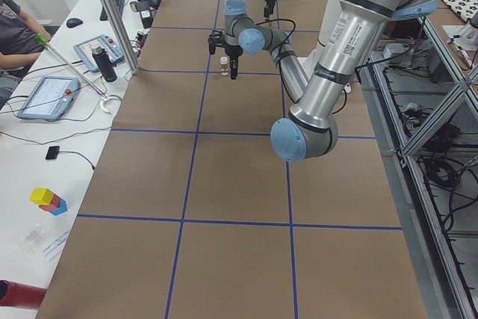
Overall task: Assemble PPR valve and pipe with both arms
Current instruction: 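Grasp the chrome threaded fitting with the right gripper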
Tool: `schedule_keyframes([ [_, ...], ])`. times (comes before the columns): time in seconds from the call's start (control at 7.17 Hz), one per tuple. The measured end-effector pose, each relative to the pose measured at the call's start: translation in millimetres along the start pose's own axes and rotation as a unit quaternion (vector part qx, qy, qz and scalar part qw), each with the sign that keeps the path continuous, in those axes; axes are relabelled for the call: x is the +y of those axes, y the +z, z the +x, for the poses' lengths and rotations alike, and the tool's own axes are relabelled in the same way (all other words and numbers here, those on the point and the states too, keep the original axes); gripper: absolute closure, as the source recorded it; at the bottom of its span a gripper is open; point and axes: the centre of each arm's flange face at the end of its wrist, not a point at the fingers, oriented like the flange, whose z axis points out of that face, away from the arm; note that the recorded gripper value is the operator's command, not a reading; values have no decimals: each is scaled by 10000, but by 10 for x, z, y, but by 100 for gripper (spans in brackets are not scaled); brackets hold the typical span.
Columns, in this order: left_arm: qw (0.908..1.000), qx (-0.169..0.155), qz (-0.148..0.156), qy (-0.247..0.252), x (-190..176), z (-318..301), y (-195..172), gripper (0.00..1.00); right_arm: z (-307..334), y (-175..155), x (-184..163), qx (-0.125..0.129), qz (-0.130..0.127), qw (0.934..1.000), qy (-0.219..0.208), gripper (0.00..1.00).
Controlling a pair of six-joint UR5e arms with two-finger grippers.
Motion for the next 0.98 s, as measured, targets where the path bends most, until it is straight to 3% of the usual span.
schedule_keyframes([
  [0.56, 10000, 8, 21, -12, -13, -14, -29, 26, -22, 136, -29, 74, -61, 10000, 25, 28],
  [0.98, 10000, 7, 21, -17, -14, -15, -29, 26, 20, 168, -29, 129, -73, 9999, 37, 30],
])
